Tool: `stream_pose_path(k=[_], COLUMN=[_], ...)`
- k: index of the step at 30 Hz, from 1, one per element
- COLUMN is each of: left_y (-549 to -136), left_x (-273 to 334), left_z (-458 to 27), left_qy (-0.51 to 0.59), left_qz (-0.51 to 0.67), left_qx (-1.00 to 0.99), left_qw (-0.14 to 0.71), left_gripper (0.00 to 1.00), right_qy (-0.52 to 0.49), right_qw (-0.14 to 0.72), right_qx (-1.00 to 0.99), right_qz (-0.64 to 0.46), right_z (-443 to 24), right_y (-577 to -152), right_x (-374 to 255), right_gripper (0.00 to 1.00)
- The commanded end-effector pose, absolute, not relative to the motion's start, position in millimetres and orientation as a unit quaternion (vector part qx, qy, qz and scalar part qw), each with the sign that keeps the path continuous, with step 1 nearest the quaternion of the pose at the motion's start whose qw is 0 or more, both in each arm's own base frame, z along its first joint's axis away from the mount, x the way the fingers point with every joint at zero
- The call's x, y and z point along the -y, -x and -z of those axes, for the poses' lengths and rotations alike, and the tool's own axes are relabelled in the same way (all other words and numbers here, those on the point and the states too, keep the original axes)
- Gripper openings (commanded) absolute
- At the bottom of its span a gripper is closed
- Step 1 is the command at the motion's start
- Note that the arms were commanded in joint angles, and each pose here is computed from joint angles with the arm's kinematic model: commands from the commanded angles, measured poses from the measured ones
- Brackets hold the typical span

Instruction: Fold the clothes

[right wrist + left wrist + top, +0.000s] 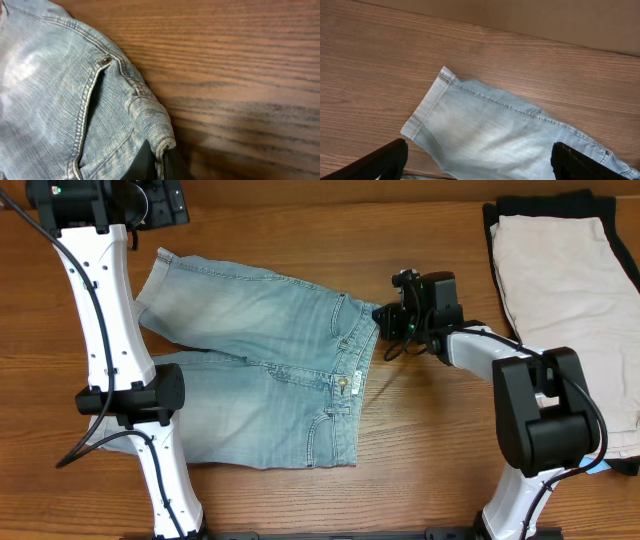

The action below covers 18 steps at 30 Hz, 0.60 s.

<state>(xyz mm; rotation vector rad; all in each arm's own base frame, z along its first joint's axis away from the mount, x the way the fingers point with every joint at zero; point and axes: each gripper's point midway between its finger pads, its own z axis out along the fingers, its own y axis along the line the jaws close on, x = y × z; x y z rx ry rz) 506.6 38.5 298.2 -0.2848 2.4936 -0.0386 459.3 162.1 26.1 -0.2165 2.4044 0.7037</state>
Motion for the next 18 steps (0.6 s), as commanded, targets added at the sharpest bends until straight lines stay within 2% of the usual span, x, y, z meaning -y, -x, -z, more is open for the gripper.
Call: stream_pose_path(k=[1,12,17,18], left_y=[-506.3,-505.3,-499.5,-499.5], left_x=[-27.6,3.6,3.6,3.7], left_z=[-302.2,-301.0,-296.9,-296.8], left_qy=[0.085,0.017,0.007,0.007], left_qz=[0.019,0.014,-0.003,-0.004], left_qx=[-0.945,-0.95,-0.955,-0.955], left_qw=[0.315,0.312,0.298,0.298], left_gripper=[0.93,0.91,0.91,0.91], right_qy=[0.057,0.023,0.031,0.031], right_qw=[0.317,0.411,0.444,0.446], right_qx=[-0.907,-0.879,-0.865,-0.865], right_qz=[-0.271,-0.243,-0.23,-0.23], right_z=[-28.8,-88.8,-115.8,-120.8], right_y=[-469.4,-531.9,-550.0,-552.5], right_x=[-143.7,-71.2,-57.6,-57.3], right_gripper=[0.04,0.04,0.04,0.07])
